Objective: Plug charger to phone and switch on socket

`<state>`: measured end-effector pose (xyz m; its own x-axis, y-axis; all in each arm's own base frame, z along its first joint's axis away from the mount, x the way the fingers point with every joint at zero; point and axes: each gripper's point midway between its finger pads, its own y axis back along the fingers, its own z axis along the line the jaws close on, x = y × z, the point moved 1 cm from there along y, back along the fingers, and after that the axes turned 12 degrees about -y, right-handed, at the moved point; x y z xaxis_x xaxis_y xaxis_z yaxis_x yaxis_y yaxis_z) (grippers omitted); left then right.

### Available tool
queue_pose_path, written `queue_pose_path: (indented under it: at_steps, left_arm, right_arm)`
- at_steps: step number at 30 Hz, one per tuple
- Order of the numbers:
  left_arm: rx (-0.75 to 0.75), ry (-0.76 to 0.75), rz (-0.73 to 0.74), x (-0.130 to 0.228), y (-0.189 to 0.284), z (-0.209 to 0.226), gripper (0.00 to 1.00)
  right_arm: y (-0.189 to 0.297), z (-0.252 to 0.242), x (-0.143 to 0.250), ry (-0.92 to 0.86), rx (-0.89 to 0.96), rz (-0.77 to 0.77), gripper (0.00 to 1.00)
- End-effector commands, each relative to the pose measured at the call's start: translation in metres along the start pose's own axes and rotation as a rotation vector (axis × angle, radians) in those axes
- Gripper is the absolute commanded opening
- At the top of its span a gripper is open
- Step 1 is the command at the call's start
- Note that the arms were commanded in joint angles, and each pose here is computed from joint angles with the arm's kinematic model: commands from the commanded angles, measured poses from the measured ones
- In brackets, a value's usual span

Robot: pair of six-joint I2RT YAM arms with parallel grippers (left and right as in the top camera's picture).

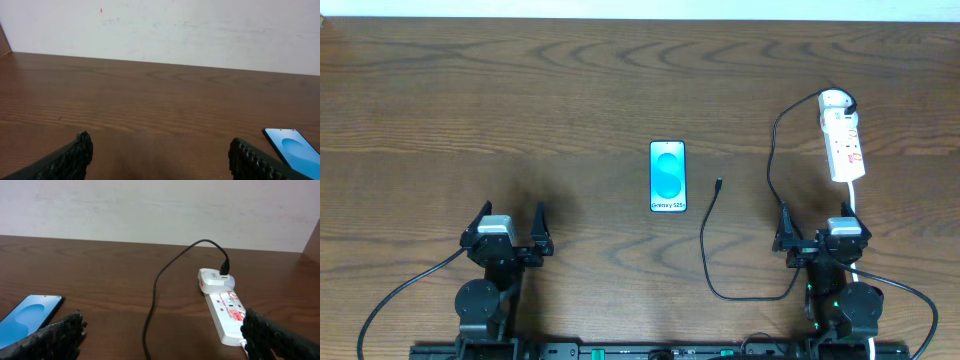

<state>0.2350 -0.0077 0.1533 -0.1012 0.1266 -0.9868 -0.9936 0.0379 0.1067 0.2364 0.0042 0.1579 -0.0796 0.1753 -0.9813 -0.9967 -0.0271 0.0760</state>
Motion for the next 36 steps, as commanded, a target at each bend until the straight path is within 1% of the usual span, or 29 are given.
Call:
queue_pose_path:
  at_steps: [1, 28, 32, 34, 36]
  left_arm:
    - [-0.001, -0.017, 0.046, 0.015, -0.001, 0.0, 0.88]
    - [0.0, -0.014, 0.043, 0.014, -0.001, -0.001, 0.88]
    - [0.128, 0.139, 0.026, 0.009, 0.001, -0.022, 0.88]
    - [0.129, 0.2, 0.034, 0.01, 0.0, -0.022, 0.88]
    - [0.129, 0.22, 0.038, 0.01, 0.0, -0.022, 0.88]
  right_arm:
    - [0.0, 0.002, 0.003, -0.01, -0.008, 0.01, 0.99]
    - [0.0, 0.002, 0.003, -0.01, -0.008, 0.01, 0.99]
    - [0.0, 0.002, 0.003, -0.01, -0.008, 0.01, 0.99]
    - [0.0, 0.002, 0.003, -0.01, -0.008, 0.01, 0.99]
    - [0.0, 0.002, 0.003, -0.01, -0.008, 0.01, 0.99]
